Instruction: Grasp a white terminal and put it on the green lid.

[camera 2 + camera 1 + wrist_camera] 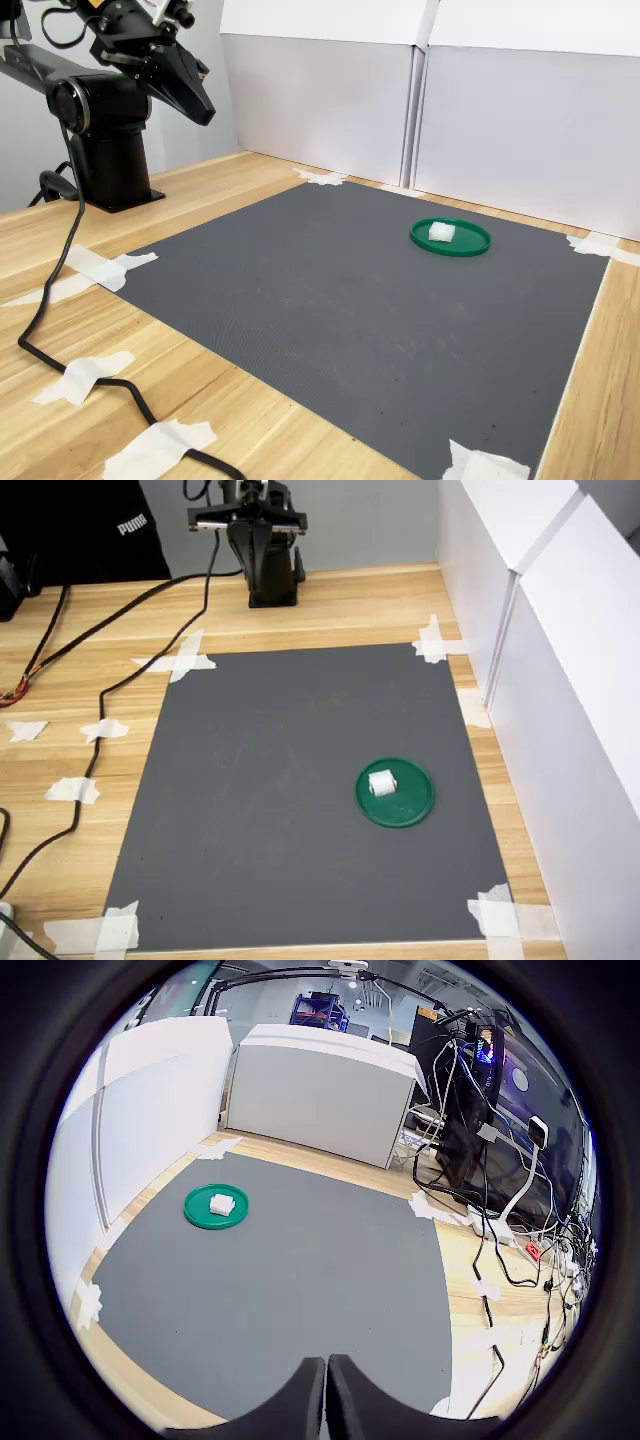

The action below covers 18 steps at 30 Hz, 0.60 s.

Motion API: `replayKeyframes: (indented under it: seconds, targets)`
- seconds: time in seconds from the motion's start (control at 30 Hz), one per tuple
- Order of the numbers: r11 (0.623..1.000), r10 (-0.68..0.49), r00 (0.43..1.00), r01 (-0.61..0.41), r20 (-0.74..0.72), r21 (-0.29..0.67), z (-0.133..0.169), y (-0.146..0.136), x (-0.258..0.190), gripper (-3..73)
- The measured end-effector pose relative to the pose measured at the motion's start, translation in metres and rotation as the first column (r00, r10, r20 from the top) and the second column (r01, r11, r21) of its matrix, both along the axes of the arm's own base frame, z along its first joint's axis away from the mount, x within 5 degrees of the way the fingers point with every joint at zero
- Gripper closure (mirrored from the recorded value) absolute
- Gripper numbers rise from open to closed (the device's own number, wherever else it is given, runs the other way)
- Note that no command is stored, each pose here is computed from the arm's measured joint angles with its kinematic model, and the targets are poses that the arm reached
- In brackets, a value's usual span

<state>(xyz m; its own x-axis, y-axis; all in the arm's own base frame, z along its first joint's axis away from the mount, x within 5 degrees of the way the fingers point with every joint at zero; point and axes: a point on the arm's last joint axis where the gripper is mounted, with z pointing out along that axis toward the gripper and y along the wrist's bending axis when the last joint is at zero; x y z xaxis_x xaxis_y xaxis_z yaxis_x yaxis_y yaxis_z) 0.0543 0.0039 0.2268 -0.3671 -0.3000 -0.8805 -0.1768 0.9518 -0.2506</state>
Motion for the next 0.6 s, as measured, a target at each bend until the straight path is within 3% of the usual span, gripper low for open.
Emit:
replayKeyframes:
  seconds: [0.2, 0.6]
  targets:
    - [1.0, 0.001, 0.999, -0.002, 0.044, 0.002, -0.019, 0.0, -0.009, 71.1]
    - [1.0, 0.002, 0.996, -0.003, 0.089, 0.009, -0.018, -0.001, -0.012, 71.1]
